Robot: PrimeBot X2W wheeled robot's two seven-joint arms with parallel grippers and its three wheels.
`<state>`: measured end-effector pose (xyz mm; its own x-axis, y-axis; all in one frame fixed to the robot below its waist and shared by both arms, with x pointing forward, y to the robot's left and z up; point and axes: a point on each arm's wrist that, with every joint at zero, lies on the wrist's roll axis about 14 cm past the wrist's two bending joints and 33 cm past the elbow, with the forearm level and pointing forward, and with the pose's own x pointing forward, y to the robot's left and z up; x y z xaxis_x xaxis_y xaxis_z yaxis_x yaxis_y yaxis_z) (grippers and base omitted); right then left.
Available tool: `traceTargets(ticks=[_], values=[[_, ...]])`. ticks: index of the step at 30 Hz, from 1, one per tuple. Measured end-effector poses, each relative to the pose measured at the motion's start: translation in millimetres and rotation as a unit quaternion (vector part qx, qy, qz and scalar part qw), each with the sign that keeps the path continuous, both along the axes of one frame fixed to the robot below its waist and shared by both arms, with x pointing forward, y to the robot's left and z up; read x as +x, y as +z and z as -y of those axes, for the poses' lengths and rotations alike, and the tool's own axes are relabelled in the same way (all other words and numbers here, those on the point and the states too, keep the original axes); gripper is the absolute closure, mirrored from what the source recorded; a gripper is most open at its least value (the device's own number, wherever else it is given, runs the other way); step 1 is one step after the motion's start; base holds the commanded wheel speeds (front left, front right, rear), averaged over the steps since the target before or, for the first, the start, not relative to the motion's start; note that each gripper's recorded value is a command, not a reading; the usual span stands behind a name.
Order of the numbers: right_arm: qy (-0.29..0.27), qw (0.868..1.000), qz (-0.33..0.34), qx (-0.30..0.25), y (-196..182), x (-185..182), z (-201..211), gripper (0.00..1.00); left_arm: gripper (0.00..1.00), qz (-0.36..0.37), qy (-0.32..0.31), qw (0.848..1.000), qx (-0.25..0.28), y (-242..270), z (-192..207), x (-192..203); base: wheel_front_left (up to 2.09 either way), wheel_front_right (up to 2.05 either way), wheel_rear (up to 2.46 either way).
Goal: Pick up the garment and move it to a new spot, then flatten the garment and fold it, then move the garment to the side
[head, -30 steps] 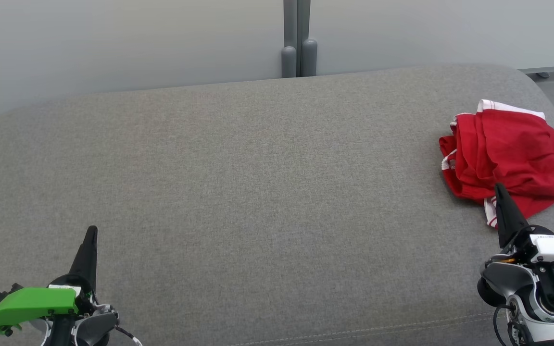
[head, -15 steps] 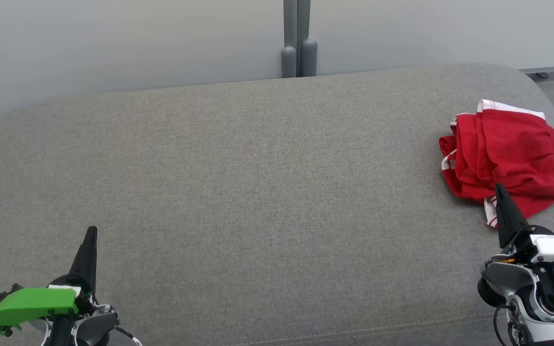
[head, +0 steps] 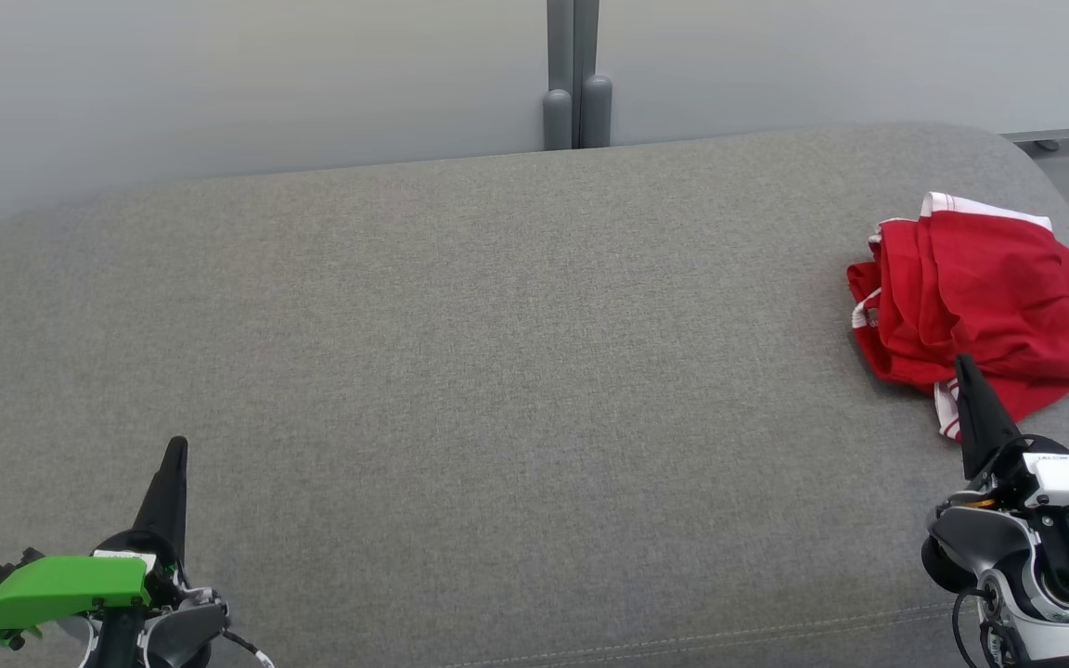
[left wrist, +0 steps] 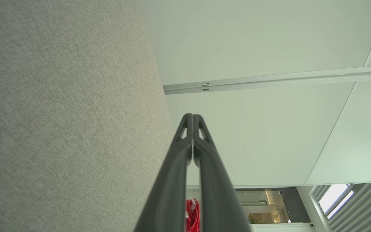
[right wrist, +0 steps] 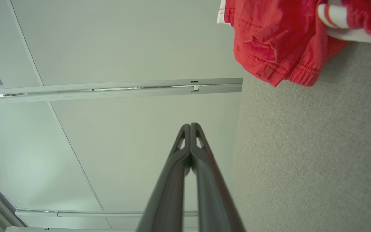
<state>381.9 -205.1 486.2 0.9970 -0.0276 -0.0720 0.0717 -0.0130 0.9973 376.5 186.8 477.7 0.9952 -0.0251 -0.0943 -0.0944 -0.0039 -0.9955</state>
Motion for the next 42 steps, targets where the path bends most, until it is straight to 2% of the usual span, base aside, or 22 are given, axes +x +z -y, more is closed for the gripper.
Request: traceTargets(ticks=[42], values=[[-0.001, 1.000, 0.001, 0.000, 0.2, 0.0, 0.8, 1.00, 1.00, 0.000, 0.001, 1.000, 0.000, 0.2, -0.6, 0.1, 0.00, 0.00, 0.00]])
